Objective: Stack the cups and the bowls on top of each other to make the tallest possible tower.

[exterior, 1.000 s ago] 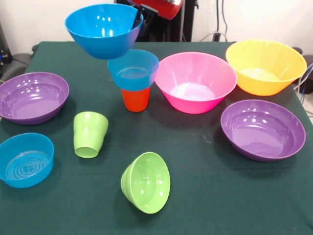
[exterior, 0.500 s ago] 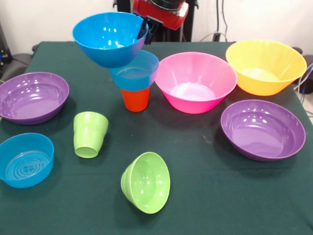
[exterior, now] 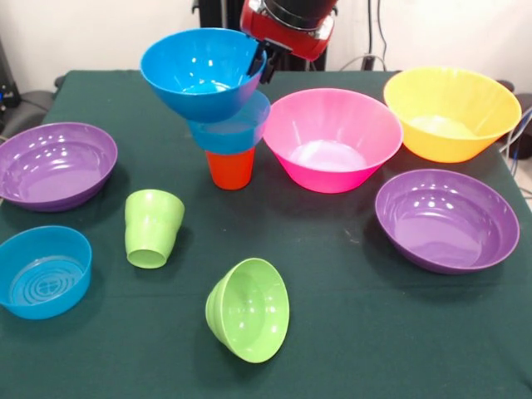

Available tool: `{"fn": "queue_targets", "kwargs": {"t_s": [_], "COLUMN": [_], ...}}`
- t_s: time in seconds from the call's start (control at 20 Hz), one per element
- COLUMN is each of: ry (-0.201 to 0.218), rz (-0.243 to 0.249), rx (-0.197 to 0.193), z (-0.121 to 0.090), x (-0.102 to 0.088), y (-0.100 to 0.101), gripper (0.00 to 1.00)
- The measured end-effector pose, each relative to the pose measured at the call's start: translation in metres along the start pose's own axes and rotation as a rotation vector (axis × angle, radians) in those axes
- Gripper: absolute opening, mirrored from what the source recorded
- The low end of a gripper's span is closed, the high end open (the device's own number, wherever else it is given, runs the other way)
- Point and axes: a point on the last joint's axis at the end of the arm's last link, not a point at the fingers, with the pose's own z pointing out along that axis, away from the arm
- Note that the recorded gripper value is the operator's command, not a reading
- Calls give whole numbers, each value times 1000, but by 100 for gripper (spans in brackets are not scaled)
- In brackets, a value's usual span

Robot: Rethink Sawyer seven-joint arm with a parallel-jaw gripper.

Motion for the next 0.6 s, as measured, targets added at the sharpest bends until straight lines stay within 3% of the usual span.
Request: {"fn": "queue_targets", "kwargs": {"t_s": [0.6], "ry": [3], "rz": [15], "rx": [16], "z": [1], "x": [-1], "y": [5], "gripper": [0]}}
